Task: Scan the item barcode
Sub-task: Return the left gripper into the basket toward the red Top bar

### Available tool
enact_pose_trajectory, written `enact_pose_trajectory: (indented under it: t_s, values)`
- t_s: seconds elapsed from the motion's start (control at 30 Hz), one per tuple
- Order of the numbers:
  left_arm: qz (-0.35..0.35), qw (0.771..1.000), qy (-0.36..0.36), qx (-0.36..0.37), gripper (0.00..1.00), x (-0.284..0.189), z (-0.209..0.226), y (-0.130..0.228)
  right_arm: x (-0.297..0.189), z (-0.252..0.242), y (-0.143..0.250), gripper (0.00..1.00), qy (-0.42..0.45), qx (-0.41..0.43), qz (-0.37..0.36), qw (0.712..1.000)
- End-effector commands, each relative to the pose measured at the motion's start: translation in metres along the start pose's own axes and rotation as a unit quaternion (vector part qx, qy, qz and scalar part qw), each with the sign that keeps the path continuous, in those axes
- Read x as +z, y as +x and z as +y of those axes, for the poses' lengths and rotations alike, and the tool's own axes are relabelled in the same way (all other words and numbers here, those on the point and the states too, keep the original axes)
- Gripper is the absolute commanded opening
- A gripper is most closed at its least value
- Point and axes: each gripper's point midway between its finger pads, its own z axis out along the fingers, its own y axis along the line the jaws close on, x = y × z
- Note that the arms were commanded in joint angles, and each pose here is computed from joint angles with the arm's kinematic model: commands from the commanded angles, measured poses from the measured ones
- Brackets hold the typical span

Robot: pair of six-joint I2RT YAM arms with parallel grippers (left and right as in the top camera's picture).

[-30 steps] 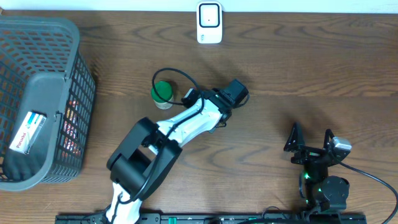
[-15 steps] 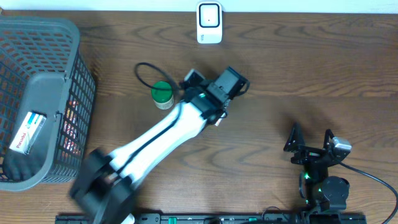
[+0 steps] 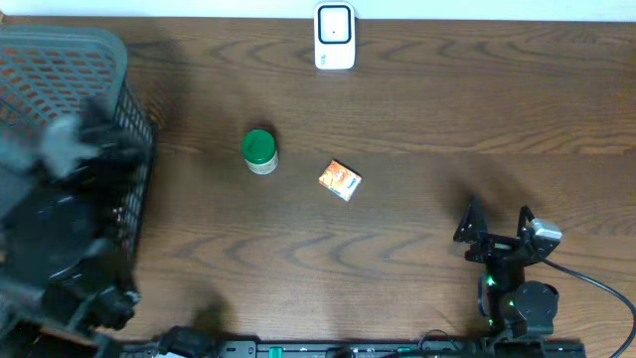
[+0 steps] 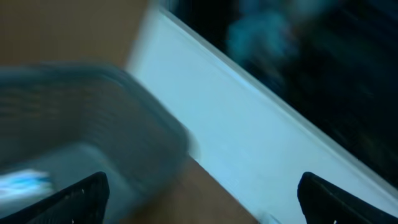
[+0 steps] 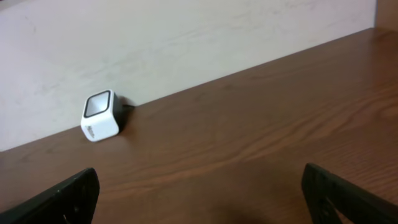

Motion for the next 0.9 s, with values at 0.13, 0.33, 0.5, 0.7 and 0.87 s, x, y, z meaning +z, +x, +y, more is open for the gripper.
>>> enact_pose_trajectory:
  t_s: [0.13,0.33,0.5,0.7,0.87]
  values:
    - [-0.013,0.978,-0.207,0.006,0.99,0.039,0.092,-0.009,0.0,-0.002,-0.001,0.99,0.005,-0.005,-0.002,1.0]
    - [0.165,0.955,-0.245,-0.041,0.99,0.118,0.144,0.057,0.0,-0.002,-0.001,0.99,0.005,-0.005,-0.002,1.0]
    - [0.287,0.928,-0.237,-0.033,0.99,0.151,0.173,0.107,0.0,-0.002,-0.001,0.99,0.005,-0.005,-0.002,1.0]
    - [0.377,0.886,-0.27,-0.006,0.99,0.169,0.204,0.157,0.0,-0.002,-0.001,0.99,0.005,-0.005,-0.002,1.0]
    - [0.439,0.861,-0.245,0.077,0.98,0.179,0.219,0.184,0.0,-0.002,-0.001,0.99,0.005,-0.005,-0.002,1.0]
